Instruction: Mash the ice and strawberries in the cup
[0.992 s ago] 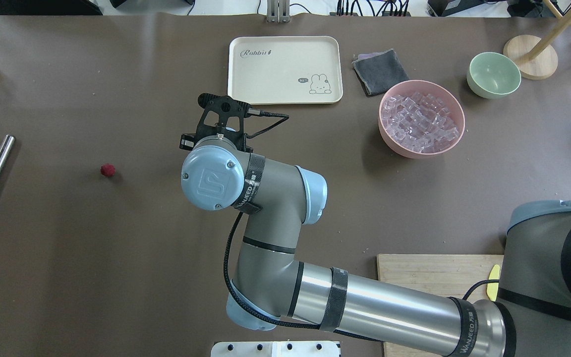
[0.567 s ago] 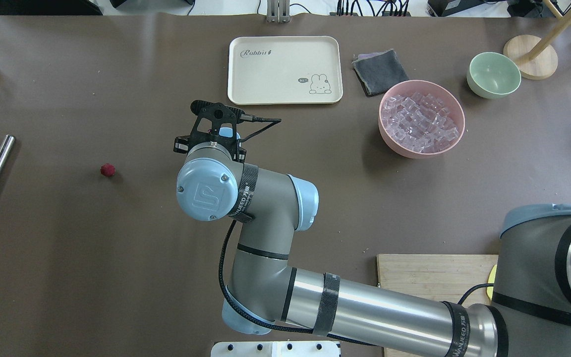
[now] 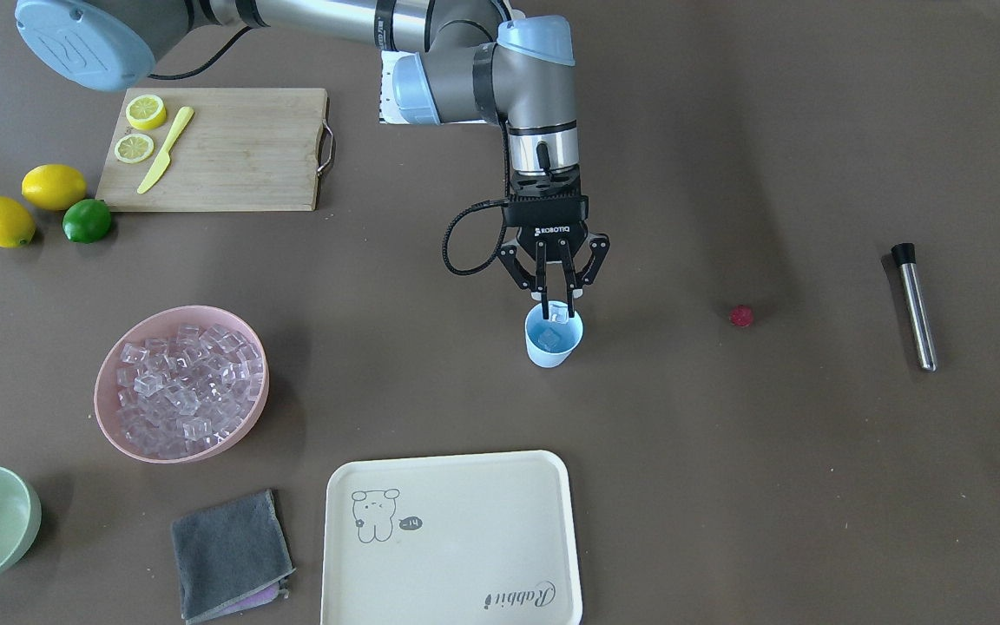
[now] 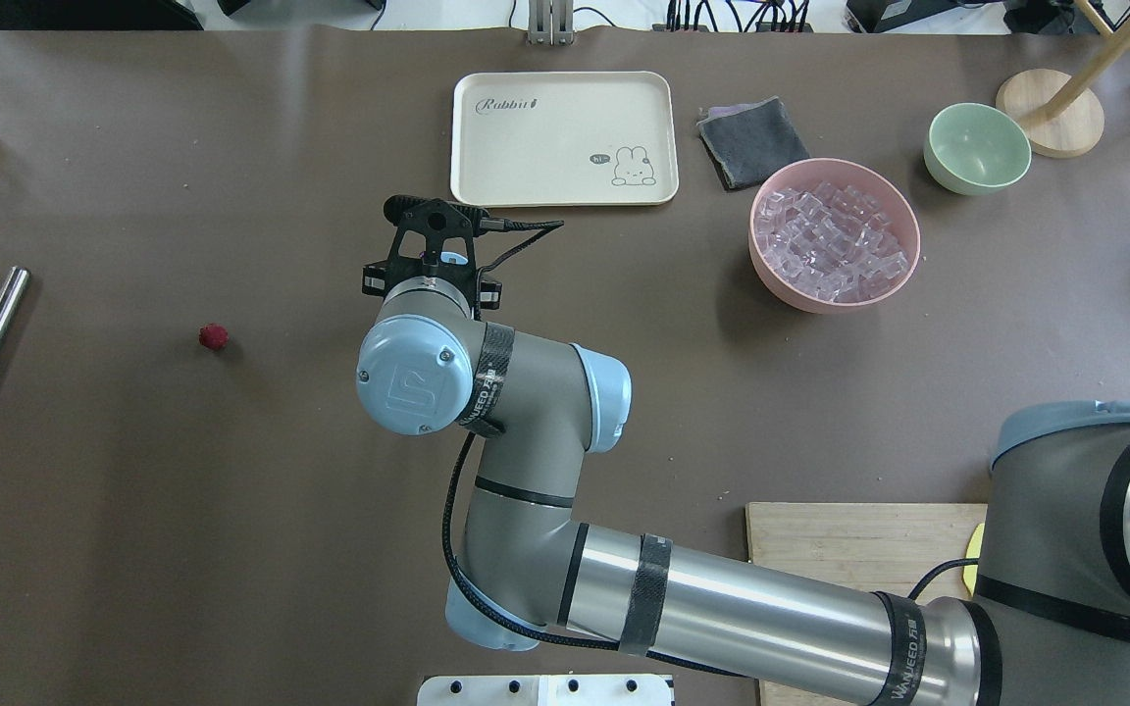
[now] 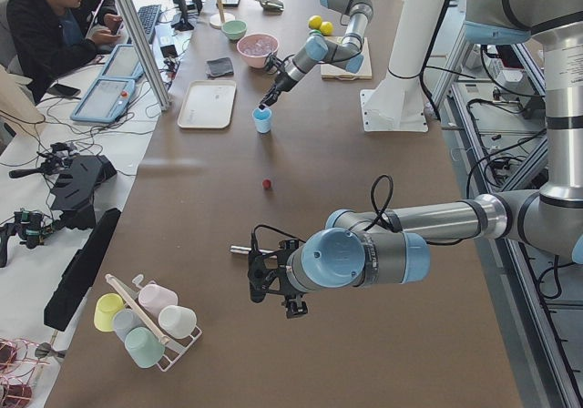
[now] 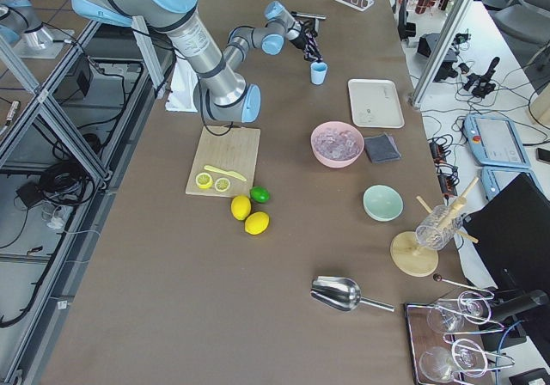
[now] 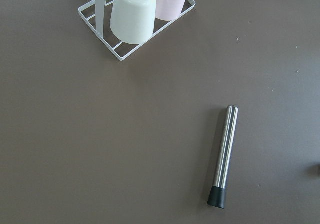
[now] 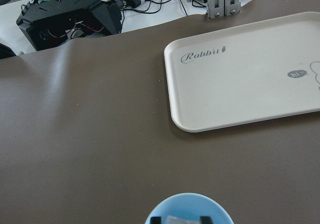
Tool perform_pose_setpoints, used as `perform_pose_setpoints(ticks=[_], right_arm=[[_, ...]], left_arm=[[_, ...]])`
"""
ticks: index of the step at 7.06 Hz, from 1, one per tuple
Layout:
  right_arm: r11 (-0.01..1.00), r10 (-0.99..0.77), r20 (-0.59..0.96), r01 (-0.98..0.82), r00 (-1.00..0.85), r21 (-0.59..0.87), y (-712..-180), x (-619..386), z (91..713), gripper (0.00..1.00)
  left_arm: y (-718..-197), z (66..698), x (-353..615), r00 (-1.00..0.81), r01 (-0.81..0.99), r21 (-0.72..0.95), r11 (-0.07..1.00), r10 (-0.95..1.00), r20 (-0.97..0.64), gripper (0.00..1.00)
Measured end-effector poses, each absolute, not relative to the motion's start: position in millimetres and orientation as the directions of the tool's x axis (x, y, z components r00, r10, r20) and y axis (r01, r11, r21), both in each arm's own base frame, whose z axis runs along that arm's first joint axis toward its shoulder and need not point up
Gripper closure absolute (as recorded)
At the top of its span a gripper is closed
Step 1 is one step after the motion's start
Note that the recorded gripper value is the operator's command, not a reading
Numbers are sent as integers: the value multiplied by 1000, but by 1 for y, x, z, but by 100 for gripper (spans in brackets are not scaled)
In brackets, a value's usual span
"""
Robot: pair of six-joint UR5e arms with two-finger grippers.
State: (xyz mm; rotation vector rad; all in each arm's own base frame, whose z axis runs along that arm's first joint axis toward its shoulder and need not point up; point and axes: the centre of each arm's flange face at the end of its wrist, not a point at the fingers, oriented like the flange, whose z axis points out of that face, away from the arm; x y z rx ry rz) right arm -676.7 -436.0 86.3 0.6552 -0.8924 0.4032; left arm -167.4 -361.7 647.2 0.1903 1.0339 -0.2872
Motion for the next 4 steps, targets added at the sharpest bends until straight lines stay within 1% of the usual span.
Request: perform_pose_setpoints(ticks=[1, 4], right_arm=[[734, 56, 812, -575, 581, 361, -437, -679, 88, 0], [749, 34, 805, -548, 593, 372, -439, -675, 81, 0]], left_arm=[[-362, 648, -167, 478, 322, 19, 946, -146, -866, 1], [-362, 649, -167, 478, 322, 18, 946, -147, -866, 1]])
